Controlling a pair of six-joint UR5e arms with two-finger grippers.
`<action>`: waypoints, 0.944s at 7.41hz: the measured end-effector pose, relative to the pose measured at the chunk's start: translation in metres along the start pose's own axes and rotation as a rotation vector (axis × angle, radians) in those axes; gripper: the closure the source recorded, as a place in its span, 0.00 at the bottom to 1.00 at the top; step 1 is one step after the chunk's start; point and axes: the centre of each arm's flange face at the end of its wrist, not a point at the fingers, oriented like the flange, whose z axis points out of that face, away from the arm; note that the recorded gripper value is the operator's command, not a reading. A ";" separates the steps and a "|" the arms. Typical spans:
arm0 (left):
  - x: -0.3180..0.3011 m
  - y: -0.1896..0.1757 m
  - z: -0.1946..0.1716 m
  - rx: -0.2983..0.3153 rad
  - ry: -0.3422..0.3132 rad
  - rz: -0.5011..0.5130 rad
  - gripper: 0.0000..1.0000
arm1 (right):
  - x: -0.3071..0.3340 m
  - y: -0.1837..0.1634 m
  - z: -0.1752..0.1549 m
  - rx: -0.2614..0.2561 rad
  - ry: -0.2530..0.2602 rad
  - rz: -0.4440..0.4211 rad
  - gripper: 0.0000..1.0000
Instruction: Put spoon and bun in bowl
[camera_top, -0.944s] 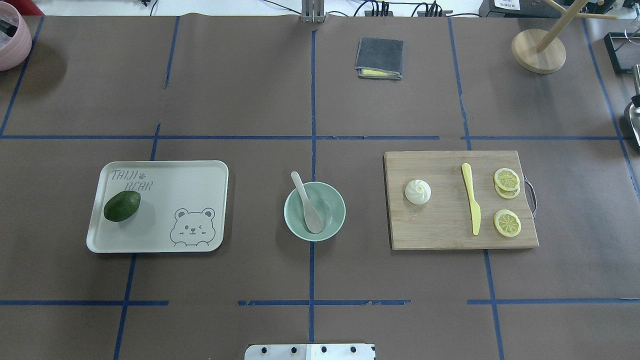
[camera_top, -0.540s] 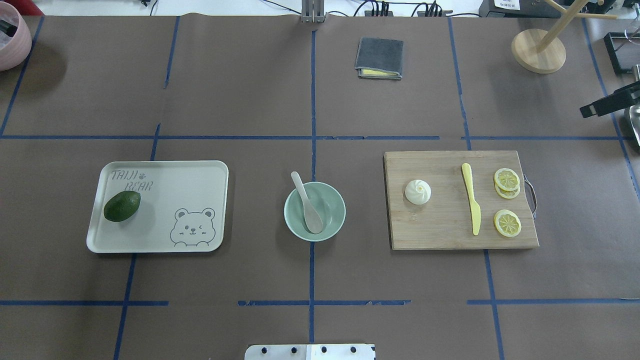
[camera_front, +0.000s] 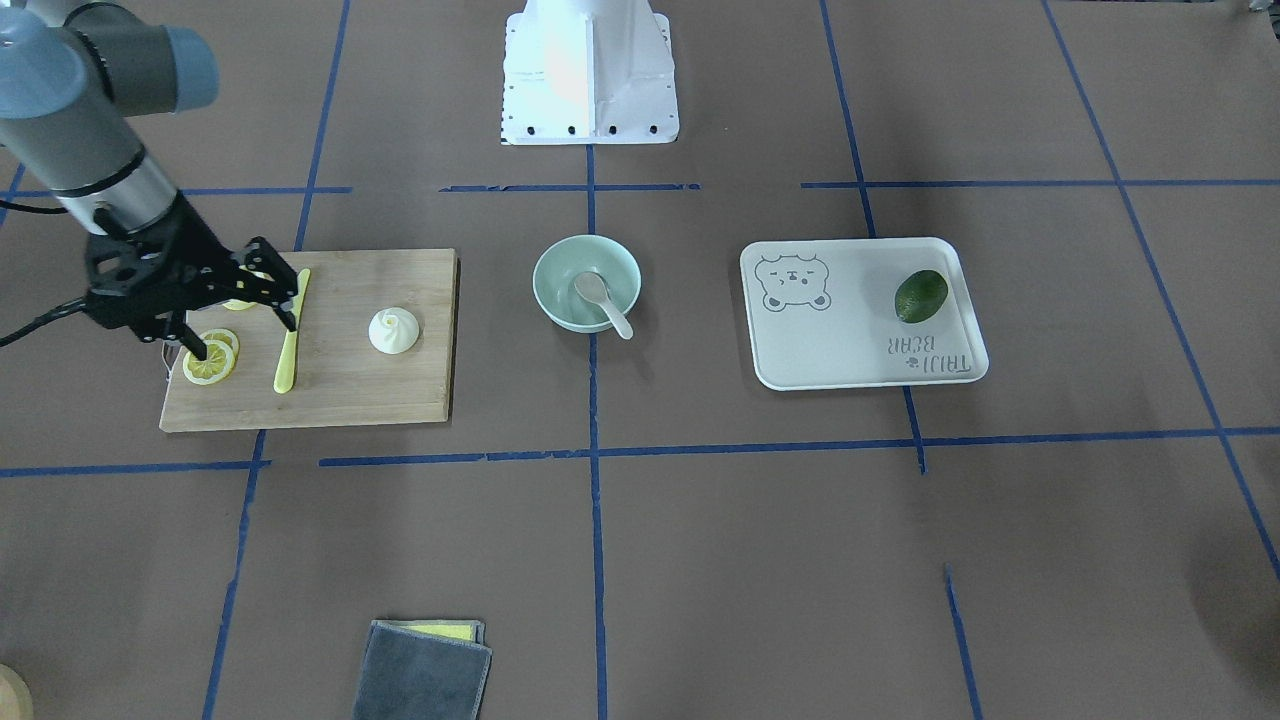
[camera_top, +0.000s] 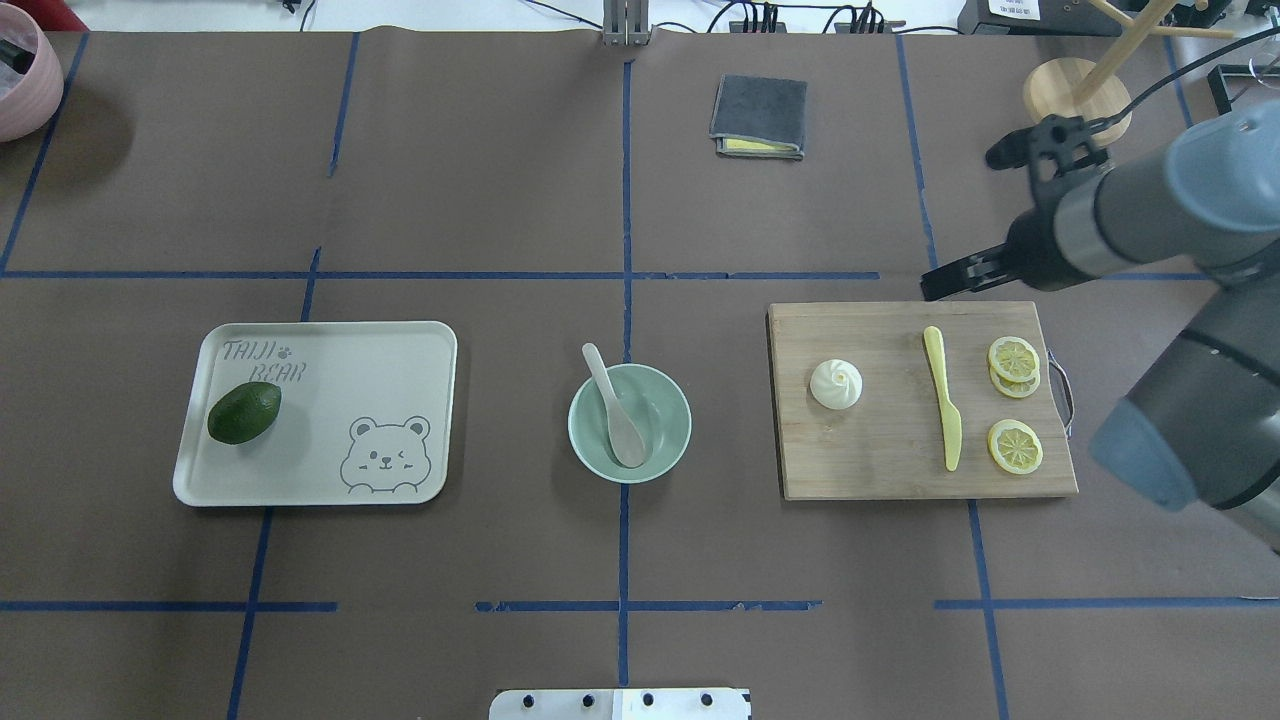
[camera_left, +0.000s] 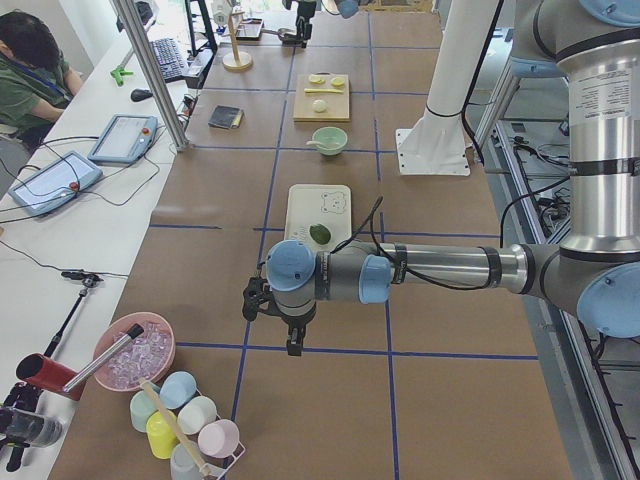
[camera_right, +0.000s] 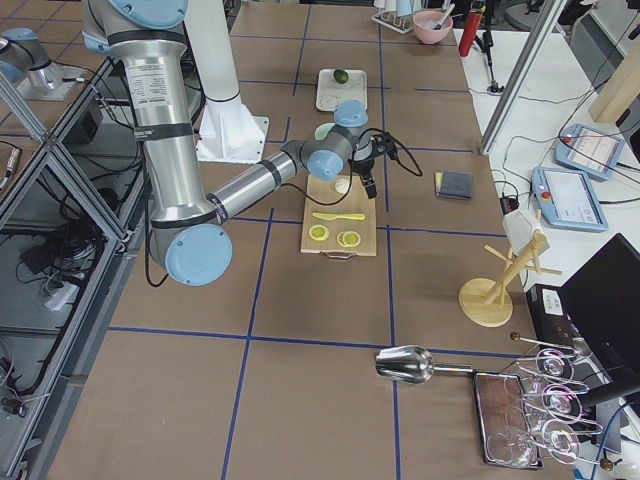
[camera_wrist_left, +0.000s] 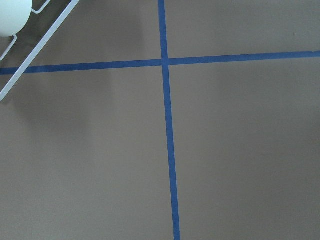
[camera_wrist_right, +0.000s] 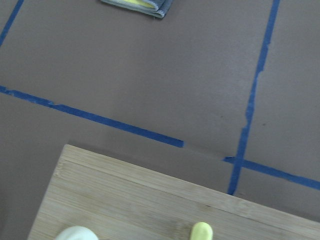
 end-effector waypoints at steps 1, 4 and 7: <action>0.001 -0.001 0.000 0.001 0.002 0.002 0.00 | -0.034 0.015 0.018 0.009 0.011 0.013 0.00; 0.002 -0.002 -0.001 0.005 0.004 0.006 0.00 | -0.091 0.064 0.065 0.010 0.056 -0.012 0.07; 0.003 -0.003 -0.002 0.007 0.005 0.009 0.00 | -0.113 0.073 0.098 0.005 0.090 -0.032 1.00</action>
